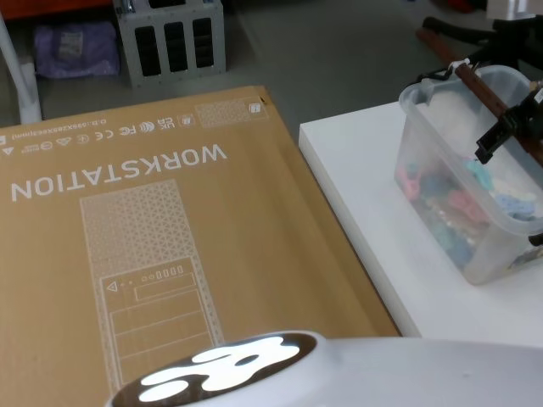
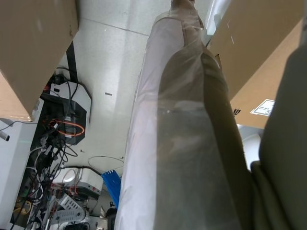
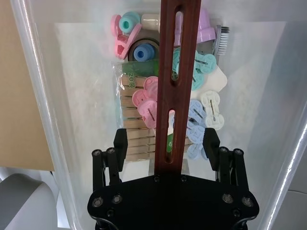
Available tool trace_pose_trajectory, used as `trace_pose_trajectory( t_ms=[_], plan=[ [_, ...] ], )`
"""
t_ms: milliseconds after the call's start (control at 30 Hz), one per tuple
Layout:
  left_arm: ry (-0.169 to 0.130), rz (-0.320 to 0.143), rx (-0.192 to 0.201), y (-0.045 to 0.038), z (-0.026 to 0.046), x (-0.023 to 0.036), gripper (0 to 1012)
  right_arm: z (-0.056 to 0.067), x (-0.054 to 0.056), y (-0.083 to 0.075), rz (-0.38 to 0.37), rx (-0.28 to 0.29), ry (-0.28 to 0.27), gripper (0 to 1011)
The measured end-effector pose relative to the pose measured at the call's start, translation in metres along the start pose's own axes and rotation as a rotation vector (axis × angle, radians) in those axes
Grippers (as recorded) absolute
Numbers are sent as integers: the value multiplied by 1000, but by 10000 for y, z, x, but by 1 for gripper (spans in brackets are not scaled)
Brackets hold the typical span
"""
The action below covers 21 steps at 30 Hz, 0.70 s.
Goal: Use one hand to grasp the basket and place it at the designated location.
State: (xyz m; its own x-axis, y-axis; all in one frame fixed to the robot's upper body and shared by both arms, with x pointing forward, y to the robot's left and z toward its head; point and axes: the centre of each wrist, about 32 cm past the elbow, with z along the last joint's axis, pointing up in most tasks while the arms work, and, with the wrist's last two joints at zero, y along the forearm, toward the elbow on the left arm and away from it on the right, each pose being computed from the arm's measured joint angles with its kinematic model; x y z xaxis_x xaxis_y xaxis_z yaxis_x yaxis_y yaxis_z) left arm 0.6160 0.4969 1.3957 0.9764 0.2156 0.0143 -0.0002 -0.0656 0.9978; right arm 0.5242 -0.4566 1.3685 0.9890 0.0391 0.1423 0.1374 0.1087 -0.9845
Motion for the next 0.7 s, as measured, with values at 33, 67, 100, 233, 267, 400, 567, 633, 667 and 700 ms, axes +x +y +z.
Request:
trace_pose_trajectory(
  t_ms=[33,67,100,233,267,400,567,633,667,700],
  plan=[
    [0,0,0,0,0,0,0,0,0,0,0,0,0,956],
    [0,0,0,0,0,0,0,0,0,0,0,0,0,985],
    [0,0,0,0,0,0,0,-1,-1,0,0,0,0,999],
    [0,0,0,0,0,0,0,-1,-1,-1,0,0,1,1000],
    [0,0,0,0,0,0,0,-1,-1,-1,0,0,1,1000],
    [0,0,0,0,0,0,0,-1,-1,-1,0,0,1,1000],
    [0,0,0,0,0,0,0,-4,3,0,0,0,-5,1000],
    [0,0,0,0,0,0,0,-17,30,7,-1,-3,-26,1000],
    [0,0,0,0,0,0,0,-15,55,14,-1,-4,-45,1000],
    [-1,0,0,0,2,0,0,-9,89,21,-2,-4,-71,1000]
  ],
)
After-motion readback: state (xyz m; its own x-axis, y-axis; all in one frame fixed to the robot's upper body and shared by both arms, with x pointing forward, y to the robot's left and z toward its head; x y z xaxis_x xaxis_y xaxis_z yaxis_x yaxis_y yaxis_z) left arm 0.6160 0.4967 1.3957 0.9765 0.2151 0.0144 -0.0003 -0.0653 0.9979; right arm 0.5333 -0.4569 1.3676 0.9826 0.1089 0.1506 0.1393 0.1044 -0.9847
